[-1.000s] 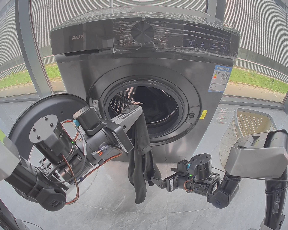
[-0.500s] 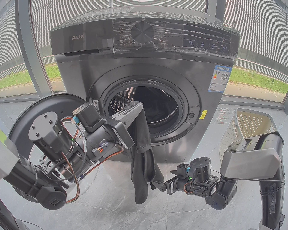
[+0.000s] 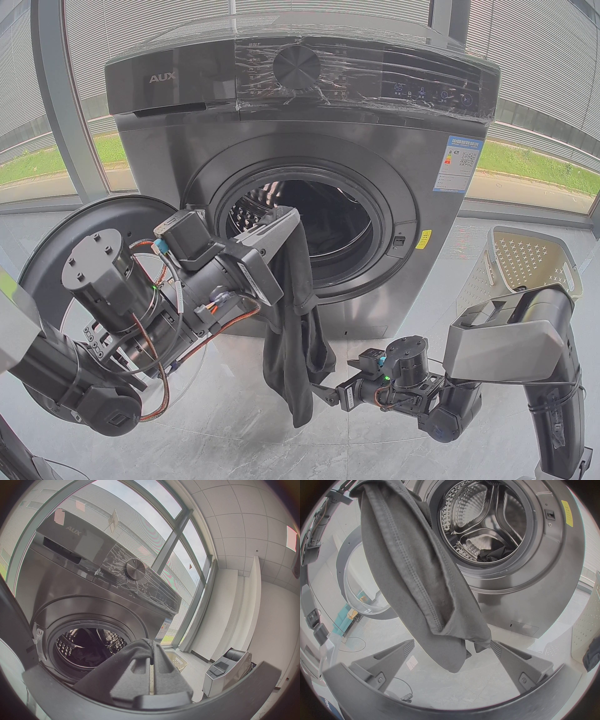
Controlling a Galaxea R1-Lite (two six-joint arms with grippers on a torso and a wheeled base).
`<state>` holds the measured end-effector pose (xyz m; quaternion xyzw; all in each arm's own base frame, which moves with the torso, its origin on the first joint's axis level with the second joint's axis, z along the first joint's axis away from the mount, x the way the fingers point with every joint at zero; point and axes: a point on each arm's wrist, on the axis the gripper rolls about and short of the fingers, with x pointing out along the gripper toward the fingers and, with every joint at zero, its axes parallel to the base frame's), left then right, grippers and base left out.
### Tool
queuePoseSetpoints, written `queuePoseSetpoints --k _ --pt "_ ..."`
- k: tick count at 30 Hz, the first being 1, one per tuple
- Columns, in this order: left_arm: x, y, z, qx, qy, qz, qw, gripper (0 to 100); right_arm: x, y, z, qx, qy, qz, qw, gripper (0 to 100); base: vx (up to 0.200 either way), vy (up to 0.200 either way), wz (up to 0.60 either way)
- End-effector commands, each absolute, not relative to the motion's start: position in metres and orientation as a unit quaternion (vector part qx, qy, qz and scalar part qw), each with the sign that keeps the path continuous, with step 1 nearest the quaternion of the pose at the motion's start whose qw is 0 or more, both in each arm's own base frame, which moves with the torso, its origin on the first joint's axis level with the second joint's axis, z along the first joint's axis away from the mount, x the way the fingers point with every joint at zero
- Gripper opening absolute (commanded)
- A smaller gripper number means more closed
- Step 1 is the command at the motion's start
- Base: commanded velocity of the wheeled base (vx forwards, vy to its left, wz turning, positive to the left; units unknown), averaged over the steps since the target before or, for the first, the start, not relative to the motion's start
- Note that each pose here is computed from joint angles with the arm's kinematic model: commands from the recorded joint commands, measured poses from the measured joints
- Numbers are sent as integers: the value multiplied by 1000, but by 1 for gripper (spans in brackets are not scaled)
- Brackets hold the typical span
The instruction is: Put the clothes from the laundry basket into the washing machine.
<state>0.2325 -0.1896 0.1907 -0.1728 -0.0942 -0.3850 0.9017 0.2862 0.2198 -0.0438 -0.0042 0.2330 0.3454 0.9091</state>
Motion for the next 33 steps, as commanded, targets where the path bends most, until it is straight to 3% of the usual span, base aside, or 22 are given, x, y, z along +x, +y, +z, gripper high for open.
queuePoseSetpoints --k 1,7,8,31,32,33 --pt "232 -190 191 -173 -94 -385 902 0 289 223 -54 -7 236 347 908 100 0 0 0" --pt "230 -188 192 -173 -96 -386 901 0 306 232 -59 -2 211 337 918 100 0 0 0" --pt "230 -188 192 -173 -95 -386 901 0 308 233 -58 -1 207 334 920 0 0 0 0" --pt "231 -185 189 -165 -96 -380 905 0 299 219 -50 -6 186 330 926 0 0 0 0" --pt "231 -185 189 -165 -96 -380 905 0 298 219 -51 -7 188 329 926 100 0 0 0" --pt "231 -184 190 -166 -97 -380 905 0 298 219 -51 -7 188 329 926 100 0 0 0"
